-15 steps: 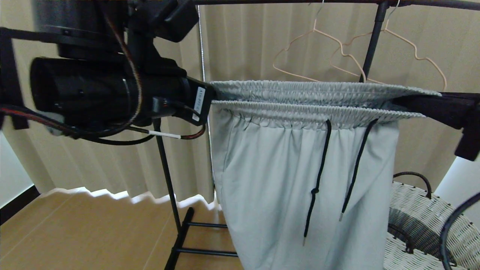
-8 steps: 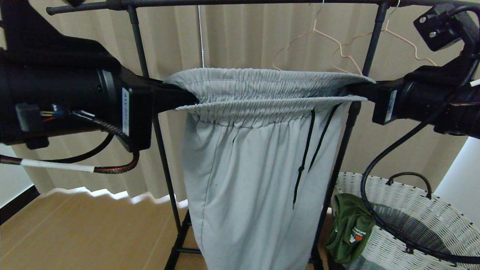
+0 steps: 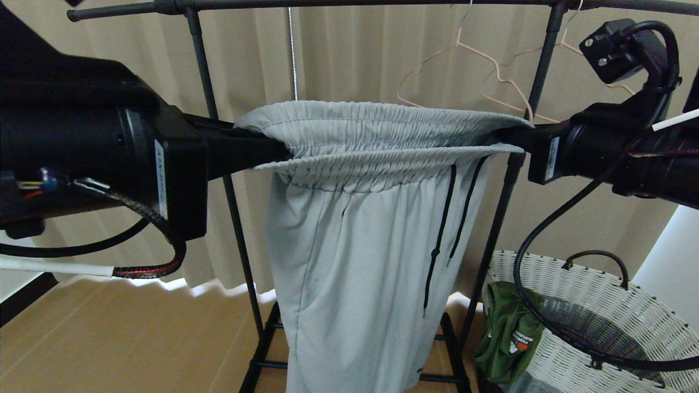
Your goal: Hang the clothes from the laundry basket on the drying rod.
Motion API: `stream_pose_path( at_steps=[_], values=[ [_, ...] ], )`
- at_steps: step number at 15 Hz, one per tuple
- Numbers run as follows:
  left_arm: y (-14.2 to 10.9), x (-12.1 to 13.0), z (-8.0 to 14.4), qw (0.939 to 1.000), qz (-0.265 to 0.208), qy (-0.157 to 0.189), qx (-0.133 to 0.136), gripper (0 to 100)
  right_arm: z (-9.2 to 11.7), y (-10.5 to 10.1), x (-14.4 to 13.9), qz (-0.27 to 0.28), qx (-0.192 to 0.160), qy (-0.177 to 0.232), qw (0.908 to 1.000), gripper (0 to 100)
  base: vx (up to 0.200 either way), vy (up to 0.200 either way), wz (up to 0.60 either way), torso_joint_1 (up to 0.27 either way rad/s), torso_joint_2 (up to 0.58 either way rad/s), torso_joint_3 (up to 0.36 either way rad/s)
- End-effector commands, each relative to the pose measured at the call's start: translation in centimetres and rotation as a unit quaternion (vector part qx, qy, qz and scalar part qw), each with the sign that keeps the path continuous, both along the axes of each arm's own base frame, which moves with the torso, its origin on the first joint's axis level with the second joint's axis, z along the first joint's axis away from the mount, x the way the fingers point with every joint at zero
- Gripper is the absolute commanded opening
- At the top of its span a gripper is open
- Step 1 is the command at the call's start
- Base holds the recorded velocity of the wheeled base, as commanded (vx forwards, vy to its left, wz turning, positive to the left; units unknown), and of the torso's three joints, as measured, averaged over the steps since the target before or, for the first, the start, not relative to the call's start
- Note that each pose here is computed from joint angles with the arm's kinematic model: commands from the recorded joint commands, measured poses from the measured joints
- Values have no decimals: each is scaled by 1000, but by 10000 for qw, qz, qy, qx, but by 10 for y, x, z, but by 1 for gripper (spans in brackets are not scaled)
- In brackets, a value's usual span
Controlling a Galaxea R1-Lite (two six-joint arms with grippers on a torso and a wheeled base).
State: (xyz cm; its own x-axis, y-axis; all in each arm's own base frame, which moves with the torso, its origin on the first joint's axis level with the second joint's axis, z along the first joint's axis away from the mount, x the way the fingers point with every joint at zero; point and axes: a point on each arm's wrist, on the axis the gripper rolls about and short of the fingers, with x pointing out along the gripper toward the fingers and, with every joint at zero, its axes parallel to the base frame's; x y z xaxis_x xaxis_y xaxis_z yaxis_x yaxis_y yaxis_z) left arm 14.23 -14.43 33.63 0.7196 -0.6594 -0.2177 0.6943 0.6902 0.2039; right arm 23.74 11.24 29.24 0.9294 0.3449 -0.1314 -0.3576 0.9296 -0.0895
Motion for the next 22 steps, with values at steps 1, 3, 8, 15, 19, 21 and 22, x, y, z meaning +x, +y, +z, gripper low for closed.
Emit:
stream_pose_path(
  at_steps=[1,3,8,15,19,21,22],
  values=[
    [0,2,0,10000,34,3,4,0,7,-5,-9,-9,52,-113,9999,0,0,0,0,0,0,0],
    [-6,27,-1,9991,418,-59,-42,0,22,-15,-31,-9,172,-362,9992,0,0,0,0,0,0,0],
    [-13,56,-15,9966,777,235,-168,0,-4,-25,-51,-3,64,-101,9999,0,0,0,0,0,0,0],
    [-14,55,-15,9964,769,279,-221,0,6,-25,-52,0,109,-247,9996,0,0,0,0,0,0,0],
    [-14,55,-15,9964,767,273,-214,0,5,-25,-52,6,110,-230,9997,0,0,0,0,0,0,0],
    [-14,56,-15,9965,766,268,-208,0,3,-26,-54,6,90,-188,9998,100,0,0,0,0,0,0],
    [-14,56,-14,9965,765,263,-213,0,3,-26,-54,6,90,-188,9998,100,0,0,0,0,0,0]
  ],
)
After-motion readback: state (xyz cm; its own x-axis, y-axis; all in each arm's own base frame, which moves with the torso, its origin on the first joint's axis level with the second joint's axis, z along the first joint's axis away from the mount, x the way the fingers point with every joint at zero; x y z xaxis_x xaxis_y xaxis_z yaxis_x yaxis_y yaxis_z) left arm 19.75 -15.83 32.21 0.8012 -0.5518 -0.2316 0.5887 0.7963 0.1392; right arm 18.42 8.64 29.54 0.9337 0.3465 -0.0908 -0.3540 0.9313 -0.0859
